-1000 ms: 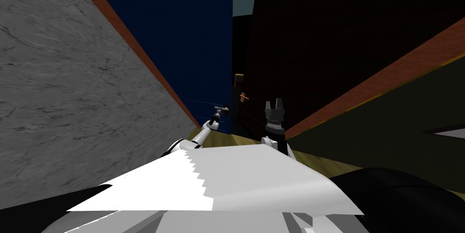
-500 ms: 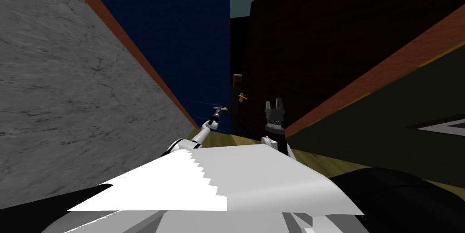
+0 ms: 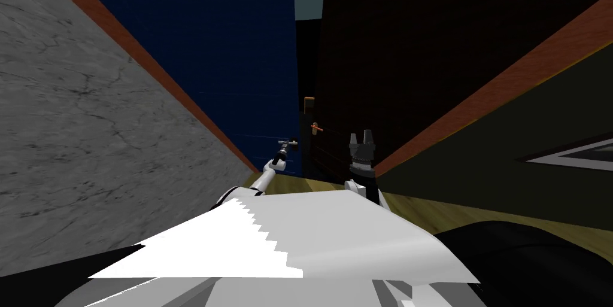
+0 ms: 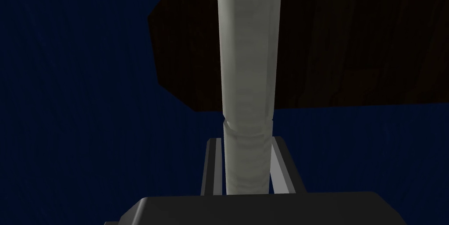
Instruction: Push the door open
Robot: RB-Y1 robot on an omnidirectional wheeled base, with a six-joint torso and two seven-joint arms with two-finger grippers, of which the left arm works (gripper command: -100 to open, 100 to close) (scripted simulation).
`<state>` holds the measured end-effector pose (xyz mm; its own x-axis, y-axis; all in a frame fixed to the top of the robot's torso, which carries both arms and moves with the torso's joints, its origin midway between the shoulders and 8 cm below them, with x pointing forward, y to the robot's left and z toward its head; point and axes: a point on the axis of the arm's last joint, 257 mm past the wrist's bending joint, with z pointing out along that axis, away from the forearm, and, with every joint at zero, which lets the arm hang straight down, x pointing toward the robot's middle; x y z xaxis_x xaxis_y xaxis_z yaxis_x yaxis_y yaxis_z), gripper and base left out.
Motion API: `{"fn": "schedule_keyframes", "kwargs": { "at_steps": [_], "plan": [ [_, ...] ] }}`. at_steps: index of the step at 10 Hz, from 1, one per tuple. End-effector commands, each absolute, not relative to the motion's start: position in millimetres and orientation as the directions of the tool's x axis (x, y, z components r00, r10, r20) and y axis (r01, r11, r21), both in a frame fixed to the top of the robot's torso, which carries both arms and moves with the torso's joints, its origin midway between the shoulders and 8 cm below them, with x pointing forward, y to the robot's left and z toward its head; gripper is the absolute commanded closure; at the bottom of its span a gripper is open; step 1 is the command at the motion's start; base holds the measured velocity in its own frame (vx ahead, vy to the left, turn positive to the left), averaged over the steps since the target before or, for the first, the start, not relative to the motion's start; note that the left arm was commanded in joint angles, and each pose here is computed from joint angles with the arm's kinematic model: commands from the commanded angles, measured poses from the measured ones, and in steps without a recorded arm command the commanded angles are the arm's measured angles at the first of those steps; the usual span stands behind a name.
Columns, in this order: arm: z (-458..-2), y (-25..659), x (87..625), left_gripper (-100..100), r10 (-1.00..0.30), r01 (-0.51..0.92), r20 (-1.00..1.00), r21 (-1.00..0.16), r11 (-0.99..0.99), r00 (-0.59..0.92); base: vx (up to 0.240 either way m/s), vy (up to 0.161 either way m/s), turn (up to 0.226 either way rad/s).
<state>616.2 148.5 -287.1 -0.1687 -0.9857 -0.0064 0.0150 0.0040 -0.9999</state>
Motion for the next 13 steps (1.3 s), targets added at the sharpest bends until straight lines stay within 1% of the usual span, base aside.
{"fn": "schedule_keyframes", "kwargs": {
  "at_steps": [1, 2, 4, 6, 8, 9, 12, 13],
  "plan": [
    [-270.0, 158.3, 627.1, 100, -0.989, 0.051, -0.014, -0.999, 0.006, -0.146, 0.060, -0.014, -0.036],
    [-266.6, 170.1, 629.3, 100, -0.993, 0.058, -0.015, -0.998, 0.008, -0.119, 0.055, -0.012, -0.117],
    [-266.6, 170.1, 629.3, 100, -0.993, 0.058, -0.015, -0.998, 0.008, -0.119, 0.034, -0.009, -0.018],
    [-260.2, 191.8, 632.7, 100, -0.997, 0.072, -0.021, -0.997, 0.016, -0.070, 0.038, -0.010, -0.139],
    [-266.3, 195.9, 631.5, 100, -0.998, 0.059, -0.017, -0.998, 0.013, -0.062, 0.042, -0.004, -0.030],
    [-256.7, 209.1, 634.3, 100, -0.999, 0.079, -0.017, -0.997, 0.015, -0.031, 0.037, -0.007, -0.083],
    [-256.7, 209.1, 634.3, 100, -0.999, 0.079, -0.017, -0.997, 0.015, -0.031, 0.024, -0.003, -0.025],
    [-253.5, 223.2, 635.2, 100, -1.000, 0.085, -0.017, -0.996, 0.017, 0.001, 0.032, -0.005, -0.097]
  ]
}}
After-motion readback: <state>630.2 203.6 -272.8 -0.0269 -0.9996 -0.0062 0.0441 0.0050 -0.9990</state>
